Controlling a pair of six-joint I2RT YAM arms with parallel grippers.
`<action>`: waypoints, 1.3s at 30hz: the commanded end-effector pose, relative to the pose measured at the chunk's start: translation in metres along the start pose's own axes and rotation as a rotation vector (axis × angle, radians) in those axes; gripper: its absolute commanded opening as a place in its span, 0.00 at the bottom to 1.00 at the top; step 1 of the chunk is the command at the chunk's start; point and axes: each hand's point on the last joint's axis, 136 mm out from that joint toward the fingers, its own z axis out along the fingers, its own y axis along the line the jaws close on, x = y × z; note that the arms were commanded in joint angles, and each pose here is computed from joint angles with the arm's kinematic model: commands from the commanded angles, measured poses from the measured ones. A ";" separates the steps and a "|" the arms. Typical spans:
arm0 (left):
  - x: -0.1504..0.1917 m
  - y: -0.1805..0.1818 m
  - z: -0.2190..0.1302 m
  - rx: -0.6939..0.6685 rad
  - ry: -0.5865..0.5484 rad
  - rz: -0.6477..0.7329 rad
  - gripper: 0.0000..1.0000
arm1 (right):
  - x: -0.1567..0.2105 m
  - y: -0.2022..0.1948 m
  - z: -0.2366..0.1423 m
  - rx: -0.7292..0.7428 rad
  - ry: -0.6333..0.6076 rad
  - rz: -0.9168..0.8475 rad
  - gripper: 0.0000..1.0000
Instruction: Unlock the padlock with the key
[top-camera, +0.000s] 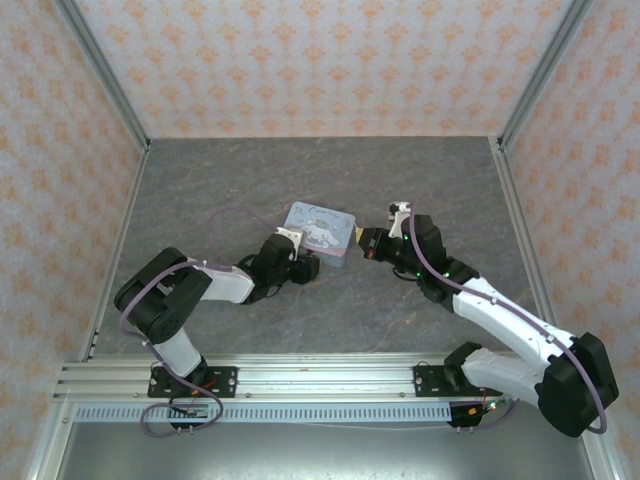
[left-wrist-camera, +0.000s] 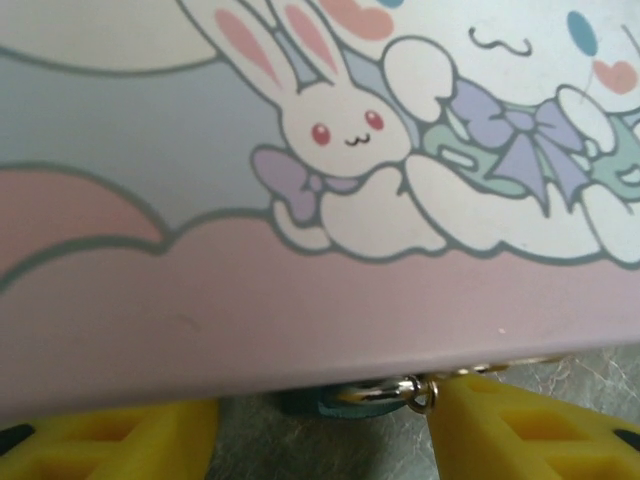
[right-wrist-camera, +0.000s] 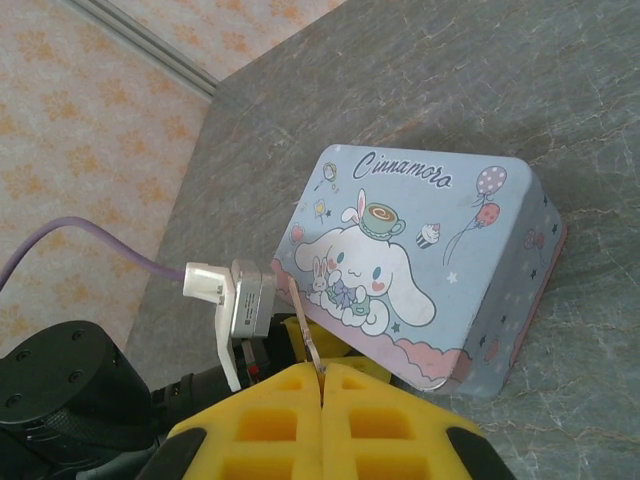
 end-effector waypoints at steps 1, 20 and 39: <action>0.007 -0.004 0.013 -0.005 0.031 0.027 0.56 | -0.001 -0.007 -0.005 0.035 -0.016 -0.023 0.00; 0.008 -0.019 0.029 0.053 0.079 0.042 0.34 | -0.001 -0.009 -0.007 0.041 -0.014 -0.036 0.00; -0.027 -0.049 0.004 0.119 0.084 -0.122 0.23 | 0.058 -0.011 0.005 -0.154 0.124 -0.198 0.00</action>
